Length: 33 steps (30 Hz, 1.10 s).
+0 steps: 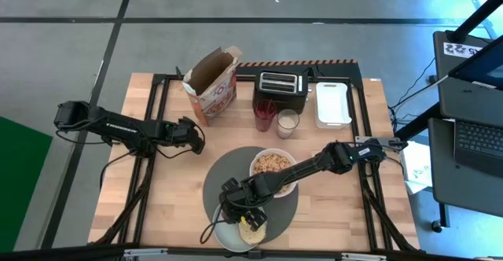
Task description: Arrange a breakfast setting
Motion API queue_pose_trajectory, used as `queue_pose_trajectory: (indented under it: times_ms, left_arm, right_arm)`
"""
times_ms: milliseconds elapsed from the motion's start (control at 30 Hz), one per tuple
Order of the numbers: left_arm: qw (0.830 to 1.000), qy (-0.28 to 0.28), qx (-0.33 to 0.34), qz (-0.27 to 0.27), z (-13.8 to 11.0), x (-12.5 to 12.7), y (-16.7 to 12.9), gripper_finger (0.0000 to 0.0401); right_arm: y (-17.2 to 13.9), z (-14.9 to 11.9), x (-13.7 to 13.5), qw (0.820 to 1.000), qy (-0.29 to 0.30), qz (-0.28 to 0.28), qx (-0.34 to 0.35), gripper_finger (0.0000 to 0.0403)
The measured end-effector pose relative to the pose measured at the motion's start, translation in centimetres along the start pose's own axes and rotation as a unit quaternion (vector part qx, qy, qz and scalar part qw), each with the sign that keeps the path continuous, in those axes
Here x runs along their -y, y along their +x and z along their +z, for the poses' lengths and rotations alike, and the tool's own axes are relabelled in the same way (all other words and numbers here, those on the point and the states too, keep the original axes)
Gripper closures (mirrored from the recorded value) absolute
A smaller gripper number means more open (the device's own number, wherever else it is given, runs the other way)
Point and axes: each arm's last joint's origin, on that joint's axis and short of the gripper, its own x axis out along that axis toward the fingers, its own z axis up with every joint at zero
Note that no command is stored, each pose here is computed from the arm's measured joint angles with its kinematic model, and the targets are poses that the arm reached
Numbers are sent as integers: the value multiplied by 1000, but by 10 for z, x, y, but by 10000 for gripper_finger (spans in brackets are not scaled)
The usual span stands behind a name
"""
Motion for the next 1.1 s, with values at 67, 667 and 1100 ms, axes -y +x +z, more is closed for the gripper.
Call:
queue_pose_trajectory:
  times_ms: [67,667,1100]
  left_arm:
    - [1000,0,0,0,0,0,0,79]
    - [1000,0,0,0,0,0,0,79]
    - [1000,0,0,0,0,0,0,79]
  right_arm:
    - [-4,2,0,1000,0,-1,1,72]
    - [-78,8,17,993,89,-73,22,81]
    - [-210,16,25,905,209,-319,188,81]
